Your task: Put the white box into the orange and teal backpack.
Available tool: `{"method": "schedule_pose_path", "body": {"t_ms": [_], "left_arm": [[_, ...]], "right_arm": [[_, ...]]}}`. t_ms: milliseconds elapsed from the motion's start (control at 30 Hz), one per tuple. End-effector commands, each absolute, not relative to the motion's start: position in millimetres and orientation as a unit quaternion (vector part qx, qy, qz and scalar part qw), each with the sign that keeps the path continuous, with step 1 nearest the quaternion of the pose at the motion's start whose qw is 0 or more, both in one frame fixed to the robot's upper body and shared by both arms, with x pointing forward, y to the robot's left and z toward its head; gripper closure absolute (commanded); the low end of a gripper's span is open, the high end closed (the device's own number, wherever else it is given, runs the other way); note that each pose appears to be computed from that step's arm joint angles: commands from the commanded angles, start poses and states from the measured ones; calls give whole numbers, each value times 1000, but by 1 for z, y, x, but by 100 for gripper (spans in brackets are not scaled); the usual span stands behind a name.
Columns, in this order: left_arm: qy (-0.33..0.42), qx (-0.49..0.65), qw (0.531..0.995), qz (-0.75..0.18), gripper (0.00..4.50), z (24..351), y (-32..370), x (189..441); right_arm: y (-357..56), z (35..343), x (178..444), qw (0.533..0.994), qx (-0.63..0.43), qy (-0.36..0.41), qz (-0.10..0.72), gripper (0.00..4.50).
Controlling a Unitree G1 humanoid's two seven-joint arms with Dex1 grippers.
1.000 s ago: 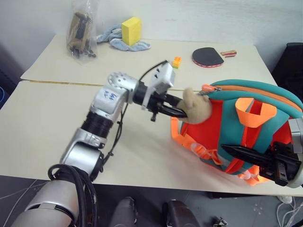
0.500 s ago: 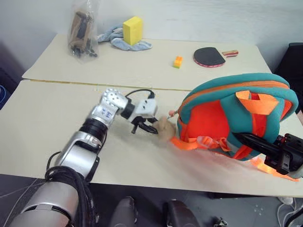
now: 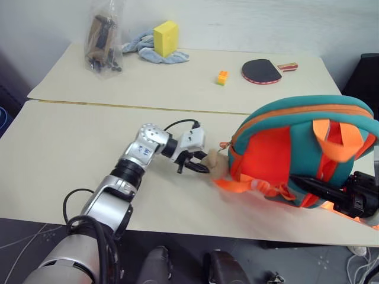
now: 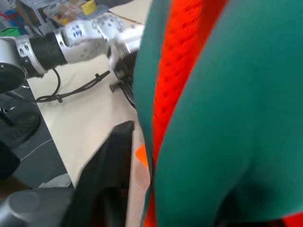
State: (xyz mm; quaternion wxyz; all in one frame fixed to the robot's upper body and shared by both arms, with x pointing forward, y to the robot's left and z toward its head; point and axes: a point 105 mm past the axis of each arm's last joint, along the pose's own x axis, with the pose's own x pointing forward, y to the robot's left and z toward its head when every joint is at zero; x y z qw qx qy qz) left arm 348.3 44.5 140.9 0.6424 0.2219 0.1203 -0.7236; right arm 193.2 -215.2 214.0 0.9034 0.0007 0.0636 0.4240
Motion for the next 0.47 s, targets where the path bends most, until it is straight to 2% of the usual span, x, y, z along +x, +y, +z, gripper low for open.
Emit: {"method": "schedule_pose_path", "body": {"t_ms": [33,167,200,300,367,467], "left_arm": [[117,208,643,-728,136,159,73,340],[132,181,644,-732,12,180,118,325],[132,183,657,-720,1,186,127,326],[126,174,690,-691,1,208,154,329],[108,123,713,-682,1,235,171,327],[54,82,736,-670,1,257,173,325]], "right_arm": [[-240,225,187,916,-34,68,394,155],[-289,230,172,931,-52,111,343,18],[-302,234,168,934,-54,121,331,5],[-339,250,158,946,-51,132,291,5],[-368,267,152,960,-31,114,254,5],[-387,274,150,969,-12,89,228,5]]}}
